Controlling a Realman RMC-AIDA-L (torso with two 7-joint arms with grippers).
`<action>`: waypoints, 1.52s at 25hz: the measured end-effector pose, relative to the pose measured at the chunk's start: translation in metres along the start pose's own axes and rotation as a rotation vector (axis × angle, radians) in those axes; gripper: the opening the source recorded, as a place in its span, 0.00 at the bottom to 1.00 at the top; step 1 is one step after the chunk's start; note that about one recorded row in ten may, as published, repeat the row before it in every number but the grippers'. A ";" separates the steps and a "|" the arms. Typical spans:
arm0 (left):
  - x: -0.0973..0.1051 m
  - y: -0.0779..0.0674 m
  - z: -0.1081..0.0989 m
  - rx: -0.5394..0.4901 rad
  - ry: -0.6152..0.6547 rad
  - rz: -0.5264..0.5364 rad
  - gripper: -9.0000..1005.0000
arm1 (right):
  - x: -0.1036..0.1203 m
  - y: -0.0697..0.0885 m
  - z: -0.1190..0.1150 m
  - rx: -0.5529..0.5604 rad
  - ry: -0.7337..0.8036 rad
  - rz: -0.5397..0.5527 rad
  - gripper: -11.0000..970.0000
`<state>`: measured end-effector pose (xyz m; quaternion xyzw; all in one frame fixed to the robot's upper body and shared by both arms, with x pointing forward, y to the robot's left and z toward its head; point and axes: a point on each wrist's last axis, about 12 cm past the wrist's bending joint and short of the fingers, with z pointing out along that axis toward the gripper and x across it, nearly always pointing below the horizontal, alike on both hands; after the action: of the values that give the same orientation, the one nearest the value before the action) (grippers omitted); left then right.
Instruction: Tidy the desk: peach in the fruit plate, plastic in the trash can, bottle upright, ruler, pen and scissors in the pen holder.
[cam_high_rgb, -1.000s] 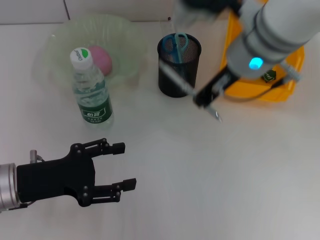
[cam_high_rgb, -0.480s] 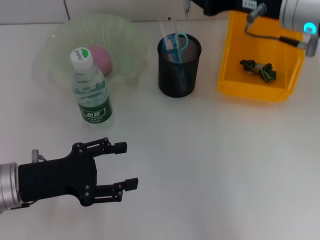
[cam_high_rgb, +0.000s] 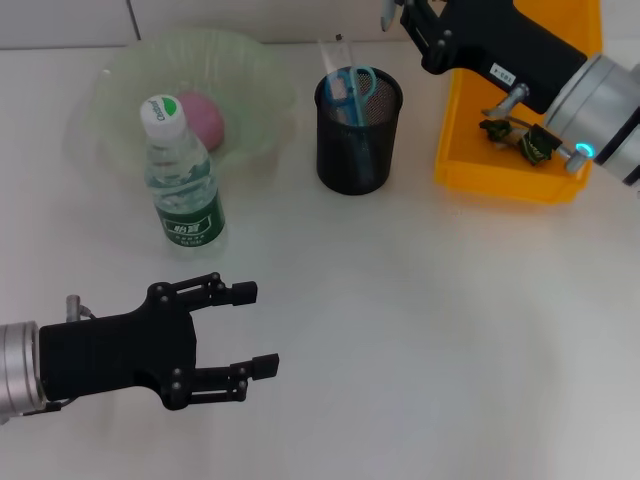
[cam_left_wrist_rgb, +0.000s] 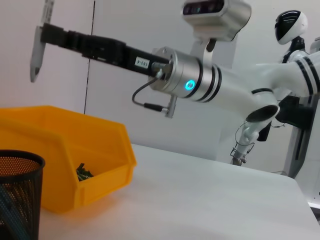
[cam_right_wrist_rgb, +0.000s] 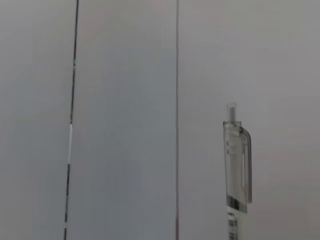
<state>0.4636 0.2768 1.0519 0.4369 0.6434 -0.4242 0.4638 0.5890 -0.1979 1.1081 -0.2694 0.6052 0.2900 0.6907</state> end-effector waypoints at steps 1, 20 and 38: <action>0.000 0.000 0.000 0.001 0.000 0.000 0.81 | 0.000 0.000 0.000 0.000 0.000 0.000 0.13; 0.001 -0.001 0.000 -0.006 0.000 -0.002 0.81 | 0.038 0.003 0.004 0.022 0.179 0.068 0.13; -0.002 0.000 0.000 0.008 -0.005 0.009 0.81 | -0.005 -0.007 -0.100 -0.146 -0.007 0.316 0.50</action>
<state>0.4644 0.2765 1.0539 0.4406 0.6384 -0.4258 0.4658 0.5259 -0.2753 1.1013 -0.2192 0.6147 0.4394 0.6172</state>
